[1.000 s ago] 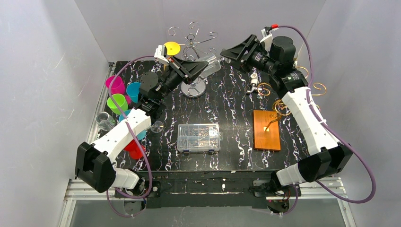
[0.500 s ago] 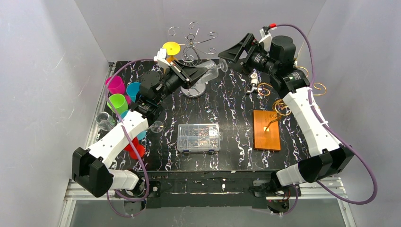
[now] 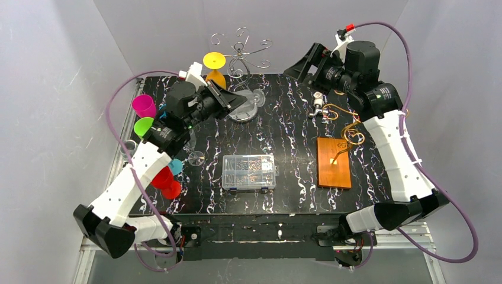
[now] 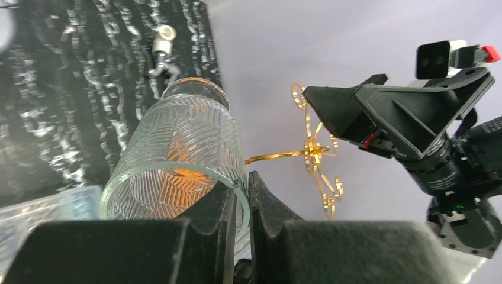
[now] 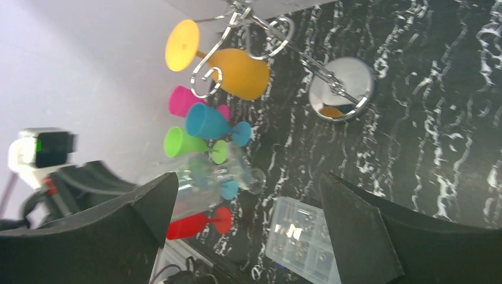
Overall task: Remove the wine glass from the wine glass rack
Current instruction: Place the wine glass at the center of the board.
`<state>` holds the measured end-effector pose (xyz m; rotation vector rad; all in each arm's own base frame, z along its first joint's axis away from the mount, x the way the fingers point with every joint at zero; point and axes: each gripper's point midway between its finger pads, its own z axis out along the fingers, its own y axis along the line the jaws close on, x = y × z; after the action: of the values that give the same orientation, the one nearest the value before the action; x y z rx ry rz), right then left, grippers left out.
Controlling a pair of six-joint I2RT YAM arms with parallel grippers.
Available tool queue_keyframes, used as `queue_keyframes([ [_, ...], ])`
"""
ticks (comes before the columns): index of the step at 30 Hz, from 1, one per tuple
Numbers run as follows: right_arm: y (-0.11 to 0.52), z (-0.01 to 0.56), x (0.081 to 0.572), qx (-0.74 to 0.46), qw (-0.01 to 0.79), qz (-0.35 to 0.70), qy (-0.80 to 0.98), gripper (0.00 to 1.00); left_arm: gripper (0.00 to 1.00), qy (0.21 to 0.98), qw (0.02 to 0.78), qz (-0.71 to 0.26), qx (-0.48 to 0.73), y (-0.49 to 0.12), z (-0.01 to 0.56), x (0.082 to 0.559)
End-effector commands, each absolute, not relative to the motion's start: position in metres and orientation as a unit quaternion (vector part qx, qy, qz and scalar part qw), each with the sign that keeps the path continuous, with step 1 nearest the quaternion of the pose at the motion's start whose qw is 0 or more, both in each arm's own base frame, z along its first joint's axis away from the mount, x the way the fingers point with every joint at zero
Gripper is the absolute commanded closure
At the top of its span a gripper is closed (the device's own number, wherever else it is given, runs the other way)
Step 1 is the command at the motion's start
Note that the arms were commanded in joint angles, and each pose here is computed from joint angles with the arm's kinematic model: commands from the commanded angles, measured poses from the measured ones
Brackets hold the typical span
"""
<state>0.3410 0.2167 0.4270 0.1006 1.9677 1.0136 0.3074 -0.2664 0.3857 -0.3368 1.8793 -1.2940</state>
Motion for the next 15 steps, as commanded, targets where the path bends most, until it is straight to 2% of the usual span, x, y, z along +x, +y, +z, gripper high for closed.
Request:
queue_keyframes([
  [1, 0.204, 0.435, 0.330, 0.026, 0.483, 0.364, 0.796, 0.02, 1.00, 0.796, 0.427, -0.414, -0.110, -0.227, 0.382, 0.279],
  [7, 0.213, 0.431, 0.328, 0.015, 0.494, 0.340, 0.800, 0.02, 1.00, 0.871, 0.396, -0.277, -0.086, -0.198, 0.343, 0.276],
  [15, 0.215, 0.439, 0.325, 0.011, 0.517, 0.308, 0.799, 0.02, 1.00, 0.925, 0.351, -0.141, -0.033, -0.199, 0.299, 0.291],
])
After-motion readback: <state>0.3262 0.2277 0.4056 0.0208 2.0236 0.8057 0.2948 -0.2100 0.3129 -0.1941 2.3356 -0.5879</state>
